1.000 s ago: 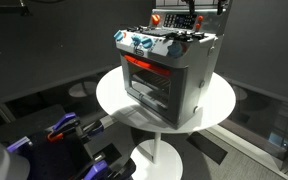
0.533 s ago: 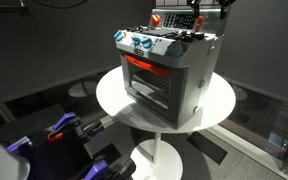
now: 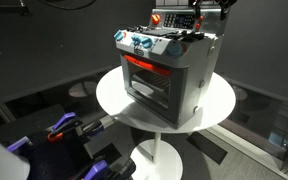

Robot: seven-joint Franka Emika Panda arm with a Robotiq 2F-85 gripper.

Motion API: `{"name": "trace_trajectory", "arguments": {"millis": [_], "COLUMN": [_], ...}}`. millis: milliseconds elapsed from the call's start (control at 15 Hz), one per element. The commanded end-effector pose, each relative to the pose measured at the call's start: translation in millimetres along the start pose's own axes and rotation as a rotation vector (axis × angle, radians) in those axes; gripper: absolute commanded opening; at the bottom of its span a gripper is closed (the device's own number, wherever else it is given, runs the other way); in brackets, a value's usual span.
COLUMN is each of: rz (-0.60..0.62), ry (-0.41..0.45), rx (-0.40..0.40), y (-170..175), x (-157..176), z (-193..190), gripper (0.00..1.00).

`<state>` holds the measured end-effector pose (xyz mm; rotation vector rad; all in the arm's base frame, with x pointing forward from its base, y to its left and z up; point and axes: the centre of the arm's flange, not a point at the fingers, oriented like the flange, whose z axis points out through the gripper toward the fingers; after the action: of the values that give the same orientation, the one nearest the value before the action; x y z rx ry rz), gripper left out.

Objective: Push the orange button on the right side of the stove button display

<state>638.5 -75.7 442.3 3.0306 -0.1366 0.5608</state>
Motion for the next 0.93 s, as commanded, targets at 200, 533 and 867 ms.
{"name": "trace_trajectory", "arguments": {"millis": [200,533,867], "rz": [0.014,0.019,0.022], "ry": [-0.031,-0.038,-0.048], "rx": [-0.015,-0.019,-0.025], "y": [-6.2,-6.4,-6.0], "x": [19.4,26.6,35.2], "z": [2.3,6.9,12.9], "gripper": [1.0,1.0,1.0]}}
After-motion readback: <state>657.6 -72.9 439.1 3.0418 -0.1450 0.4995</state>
